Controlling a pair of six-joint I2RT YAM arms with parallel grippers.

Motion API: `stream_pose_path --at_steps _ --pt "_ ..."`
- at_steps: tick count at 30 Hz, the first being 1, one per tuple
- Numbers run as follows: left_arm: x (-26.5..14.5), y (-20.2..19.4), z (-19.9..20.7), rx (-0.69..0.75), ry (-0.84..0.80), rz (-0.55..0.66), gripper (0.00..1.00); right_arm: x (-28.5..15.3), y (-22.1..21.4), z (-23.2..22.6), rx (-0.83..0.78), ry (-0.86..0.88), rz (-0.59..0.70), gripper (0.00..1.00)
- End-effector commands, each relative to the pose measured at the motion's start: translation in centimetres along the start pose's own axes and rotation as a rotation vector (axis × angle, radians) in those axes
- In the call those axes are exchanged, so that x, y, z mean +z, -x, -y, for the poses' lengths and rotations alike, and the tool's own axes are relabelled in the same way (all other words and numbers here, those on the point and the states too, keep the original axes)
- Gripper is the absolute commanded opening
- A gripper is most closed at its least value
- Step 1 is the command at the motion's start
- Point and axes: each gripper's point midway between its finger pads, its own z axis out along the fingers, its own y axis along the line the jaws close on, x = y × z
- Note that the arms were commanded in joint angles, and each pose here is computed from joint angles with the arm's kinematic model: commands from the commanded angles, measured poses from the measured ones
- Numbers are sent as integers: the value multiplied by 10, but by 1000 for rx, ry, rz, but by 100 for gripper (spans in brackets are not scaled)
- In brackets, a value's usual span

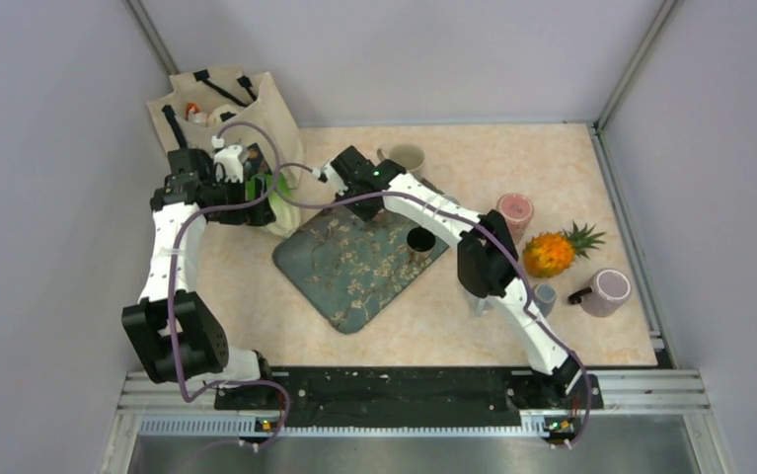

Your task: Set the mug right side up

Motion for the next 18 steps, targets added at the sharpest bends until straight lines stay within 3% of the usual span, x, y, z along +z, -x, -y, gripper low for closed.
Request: stream_pose_path --at_steps 1,4,7,13,15,18 --pt "-12 11 1 51 13 51 99 -1 16 39 65 -107 49 16" --pt "-9 11 2 47 1 47 99 -5 32 40 68 -97 98 46" --pt "-8 9 5 39 -18 38 99 -20 44 42 85 -95 140 65" --pt "-8 9 6 44 -25 40 99 -95 88 53 137 -142 315 85" --pt "-10 11 6 47 -24 44 99 -131 98 61 202 -164 380 96" --pt "-10 12 4 23 -7 46 99 -183 96 80 332 -207 467 99"
